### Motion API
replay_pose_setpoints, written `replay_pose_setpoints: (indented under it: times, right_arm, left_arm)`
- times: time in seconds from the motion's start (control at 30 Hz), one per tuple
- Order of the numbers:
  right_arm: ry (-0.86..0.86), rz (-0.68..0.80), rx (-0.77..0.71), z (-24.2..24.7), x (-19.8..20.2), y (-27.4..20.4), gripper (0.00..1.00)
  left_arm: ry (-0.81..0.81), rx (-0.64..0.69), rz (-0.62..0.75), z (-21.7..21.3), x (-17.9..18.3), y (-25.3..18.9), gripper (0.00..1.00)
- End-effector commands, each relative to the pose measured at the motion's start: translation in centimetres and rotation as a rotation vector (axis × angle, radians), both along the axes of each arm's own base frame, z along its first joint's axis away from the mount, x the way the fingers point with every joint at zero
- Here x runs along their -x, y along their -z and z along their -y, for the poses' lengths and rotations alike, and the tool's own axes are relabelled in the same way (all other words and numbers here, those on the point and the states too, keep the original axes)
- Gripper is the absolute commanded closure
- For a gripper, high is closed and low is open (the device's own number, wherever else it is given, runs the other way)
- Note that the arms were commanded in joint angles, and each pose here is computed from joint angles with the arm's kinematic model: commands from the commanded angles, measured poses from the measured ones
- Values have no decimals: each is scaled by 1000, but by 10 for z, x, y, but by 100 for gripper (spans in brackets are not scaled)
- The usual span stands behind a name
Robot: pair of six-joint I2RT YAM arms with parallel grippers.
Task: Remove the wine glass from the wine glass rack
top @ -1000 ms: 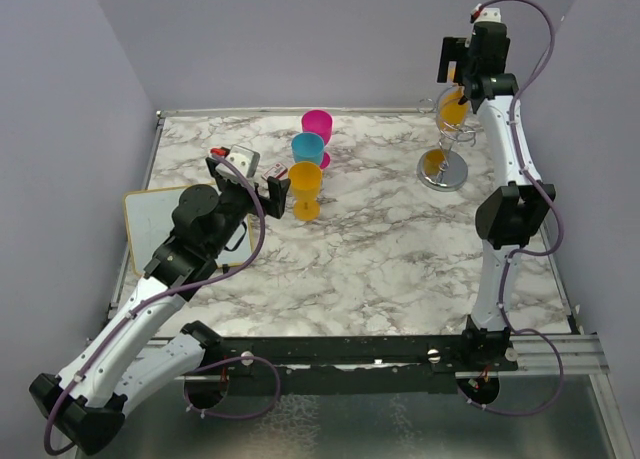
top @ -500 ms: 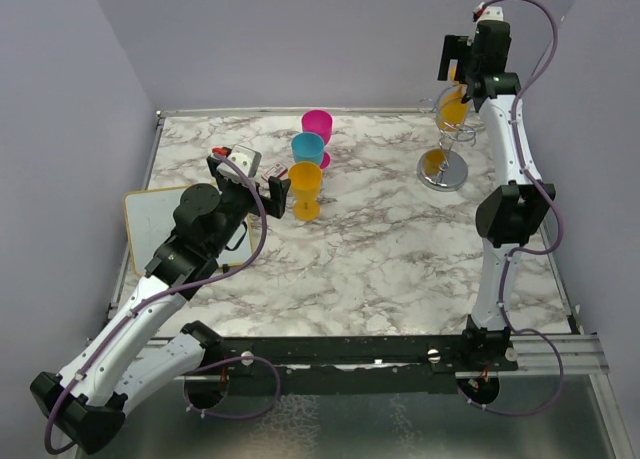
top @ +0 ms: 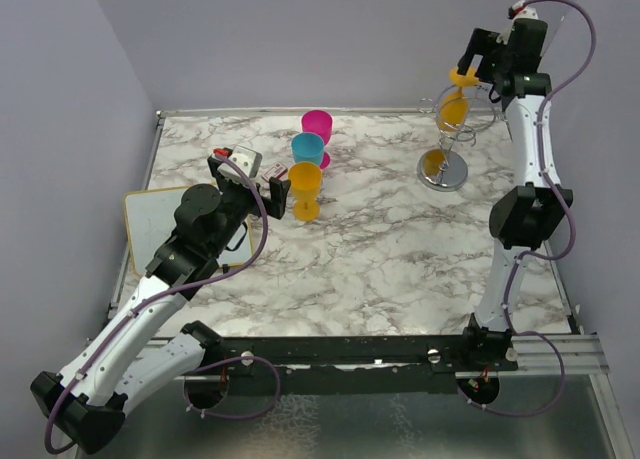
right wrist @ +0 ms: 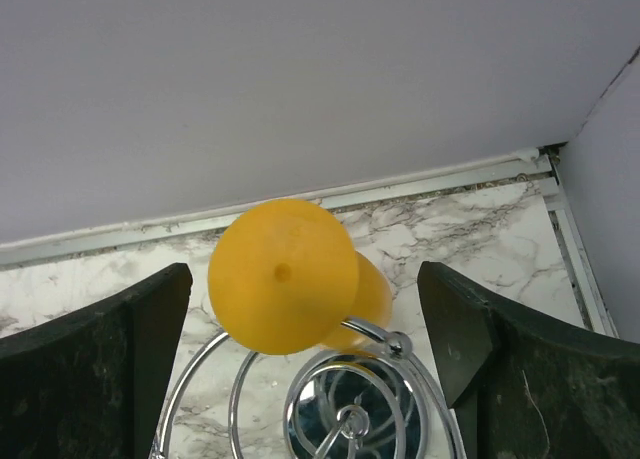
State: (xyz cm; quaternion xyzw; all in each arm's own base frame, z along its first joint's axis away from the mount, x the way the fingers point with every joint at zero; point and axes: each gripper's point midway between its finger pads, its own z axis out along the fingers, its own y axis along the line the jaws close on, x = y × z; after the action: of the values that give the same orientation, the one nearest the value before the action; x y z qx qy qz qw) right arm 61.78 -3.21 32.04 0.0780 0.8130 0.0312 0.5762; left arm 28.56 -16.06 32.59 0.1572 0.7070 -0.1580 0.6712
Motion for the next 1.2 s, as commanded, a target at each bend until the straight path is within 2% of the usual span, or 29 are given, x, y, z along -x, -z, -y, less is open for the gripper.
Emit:
replay_pose_setpoints:
  times: [0.0, 0.3, 0.5, 0.93, 1.17]
  right_arm:
    - [-52, 78, -125, 1, 15, -40, 5]
    - [-51, 76, -358, 14, 5, -28, 29]
    - [-61, 103, -437, 17, -6, -25, 38]
    - [-44, 78, -438, 24, -20, -1, 44]
    - [-52, 58, -446, 24, -24, 10, 52]
  left_arm:
    - [-5, 8, 17, 0, -1, -3, 6]
    - [0, 9, 14, 2, -1, -2, 6]
    - [1, 4, 12, 2, -2, 0, 5]
    - [-4, 0, 6, 2, -2, 2, 5]
    - [-5, 0, 8, 1, -2, 1, 6]
